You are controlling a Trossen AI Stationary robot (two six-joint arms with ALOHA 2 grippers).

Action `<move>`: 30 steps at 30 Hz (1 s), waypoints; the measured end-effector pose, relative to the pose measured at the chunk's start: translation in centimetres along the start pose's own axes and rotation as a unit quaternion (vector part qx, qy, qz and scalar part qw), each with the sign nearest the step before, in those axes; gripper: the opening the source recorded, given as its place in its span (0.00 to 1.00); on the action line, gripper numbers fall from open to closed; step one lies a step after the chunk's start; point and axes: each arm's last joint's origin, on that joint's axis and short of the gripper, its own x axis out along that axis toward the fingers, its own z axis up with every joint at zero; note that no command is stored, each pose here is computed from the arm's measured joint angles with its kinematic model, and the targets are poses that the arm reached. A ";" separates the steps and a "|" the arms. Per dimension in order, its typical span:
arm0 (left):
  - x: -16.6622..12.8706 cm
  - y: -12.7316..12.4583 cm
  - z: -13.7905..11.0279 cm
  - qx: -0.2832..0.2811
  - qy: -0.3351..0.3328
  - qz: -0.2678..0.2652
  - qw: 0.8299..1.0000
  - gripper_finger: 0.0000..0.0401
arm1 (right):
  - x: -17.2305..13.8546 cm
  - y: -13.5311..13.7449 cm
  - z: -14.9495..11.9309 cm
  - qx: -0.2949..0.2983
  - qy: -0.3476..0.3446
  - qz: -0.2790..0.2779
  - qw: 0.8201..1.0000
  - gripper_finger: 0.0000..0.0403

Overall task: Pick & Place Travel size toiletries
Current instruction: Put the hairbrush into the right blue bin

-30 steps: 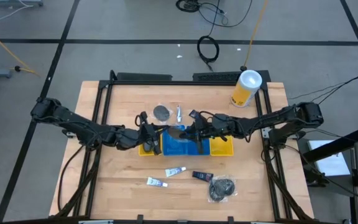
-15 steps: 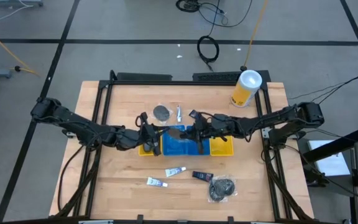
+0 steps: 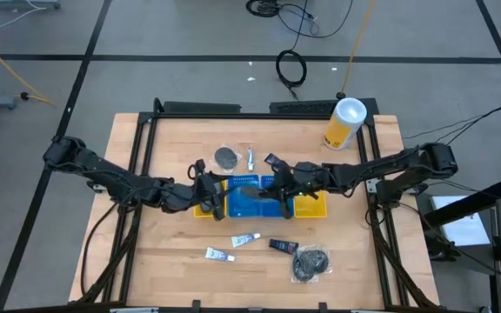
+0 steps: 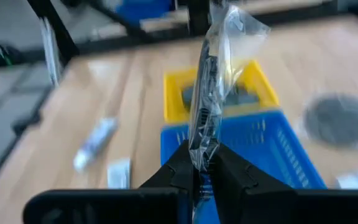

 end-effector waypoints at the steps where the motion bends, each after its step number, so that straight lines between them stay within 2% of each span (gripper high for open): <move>1: -0.1 -0.1 0.0 0.000 0.000 -0.002 1.000 0.38 | -0.3 0.1 -0.1 0.000 0.011 -0.001 1.000 0.05; 7: -0.4 -0.5 0.1 0.001 -0.004 -0.012 1.000 0.40 | -2.2 0.5 -0.2 -0.001 0.057 -0.028 0.998 0.05; 11: -0.4 -0.5 0.1 -0.002 -0.006 -0.013 1.000 0.40 | -3.1 0.6 -0.5 0.025 0.079 -0.058 0.995 0.05; 15: -0.4 -0.5 0.2 -0.006 -0.011 -0.013 1.000 0.40 | -3.1 0.7 -1.4 0.049 0.091 -0.061 0.993 0.05; 19: -0.4 -0.5 0.2 -0.006 -0.011 -0.014 1.000 0.40 | -3.1 0.3 -3.4 0.077 0.103 -0.105 0.986 0.05; 22: -0.4 -0.5 0.2 -0.008 -0.011 -0.014 1.000 0.40 | -3.2 -0.1 -4.6 0.111 0.093 -0.134 0.980 0.05; 30: -0.4 -0.5 0.2 -0.018 -0.010 -0.013 1.000 0.40 | -3.2 -0.4 -6.4 0.170 0.036 -0.117 0.978 0.05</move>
